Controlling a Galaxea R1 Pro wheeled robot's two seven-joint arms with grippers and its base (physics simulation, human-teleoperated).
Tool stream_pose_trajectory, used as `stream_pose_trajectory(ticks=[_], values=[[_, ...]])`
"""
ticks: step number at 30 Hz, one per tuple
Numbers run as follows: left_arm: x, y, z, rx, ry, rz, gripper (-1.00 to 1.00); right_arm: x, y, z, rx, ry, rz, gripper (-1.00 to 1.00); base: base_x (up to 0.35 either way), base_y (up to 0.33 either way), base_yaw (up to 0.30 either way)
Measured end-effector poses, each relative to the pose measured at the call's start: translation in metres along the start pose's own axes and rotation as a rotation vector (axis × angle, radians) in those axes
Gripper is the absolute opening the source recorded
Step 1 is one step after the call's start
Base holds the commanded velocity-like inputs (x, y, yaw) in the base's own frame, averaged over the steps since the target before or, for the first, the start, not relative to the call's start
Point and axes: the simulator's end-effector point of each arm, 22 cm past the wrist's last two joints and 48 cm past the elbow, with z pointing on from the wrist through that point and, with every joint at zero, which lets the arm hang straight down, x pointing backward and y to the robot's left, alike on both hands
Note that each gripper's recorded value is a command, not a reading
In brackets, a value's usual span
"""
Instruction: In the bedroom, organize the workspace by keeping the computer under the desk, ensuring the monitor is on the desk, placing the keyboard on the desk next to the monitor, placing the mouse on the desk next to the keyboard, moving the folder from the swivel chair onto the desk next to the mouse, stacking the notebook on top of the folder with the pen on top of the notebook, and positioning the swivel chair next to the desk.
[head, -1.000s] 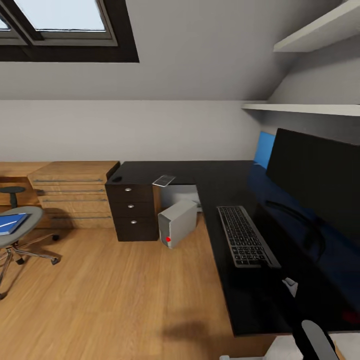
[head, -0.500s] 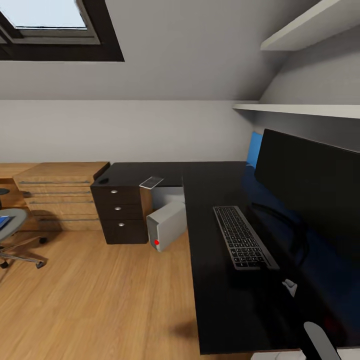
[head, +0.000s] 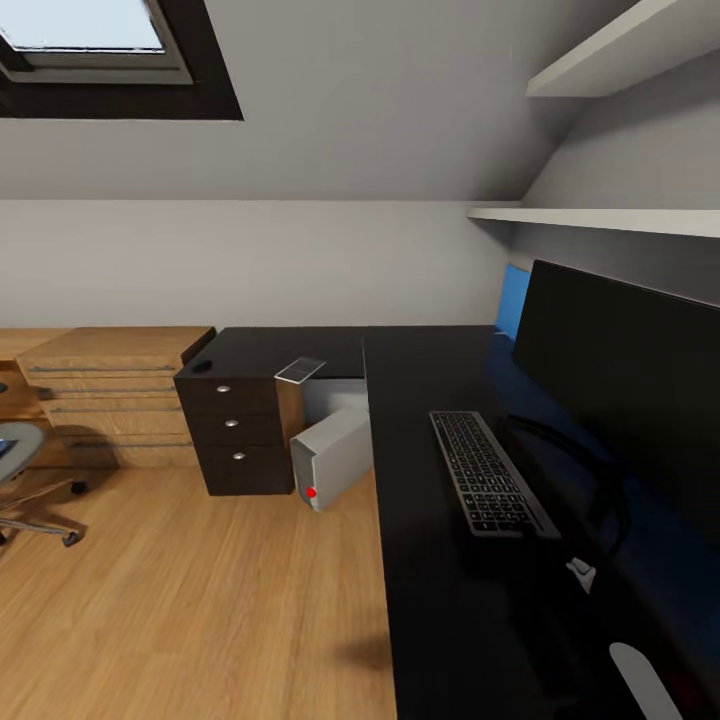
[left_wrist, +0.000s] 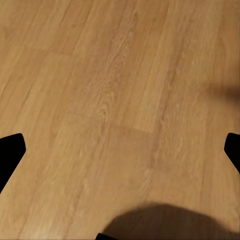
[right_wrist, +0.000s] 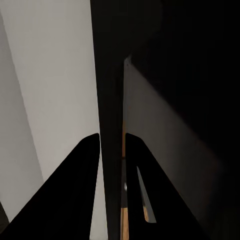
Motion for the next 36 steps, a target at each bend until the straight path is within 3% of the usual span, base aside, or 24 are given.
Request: stream_pose_trajectory(ticks=[15, 16, 17, 36], values=[[0.0001, 0.0, 0.0, 0.0, 0.0, -0.001, 1.0, 0.0009, 0.0001, 0.0005, 0.0, -0.005, 0.001, -1.0, 0.001, -0.043, 0.0], [0.0001, 0.0, 0.0, 0.0, 0.0, -0.001, 1.0, 0.0009, 0.0001, 0.0005, 0.0, -0.005, 0.001, 1.0, 0.0, 0.0, 0.0], [0.0001, 0.0, 0.0, 0.0, 0.0, -0.001, 1.0, 0.0006, -0.0042, 0.0013, 0.041, -0.004, -0.014, 1.0, 0.0, 0.0, 0.0], [0.0001, 0.0, 0.0001, 0.0, 0.001, -0.001, 1.0, 0.0008, -0.0043, 0.0014, 0.042, -0.004, -0.014, 1.0, -0.046, -0.041, 0.0]])
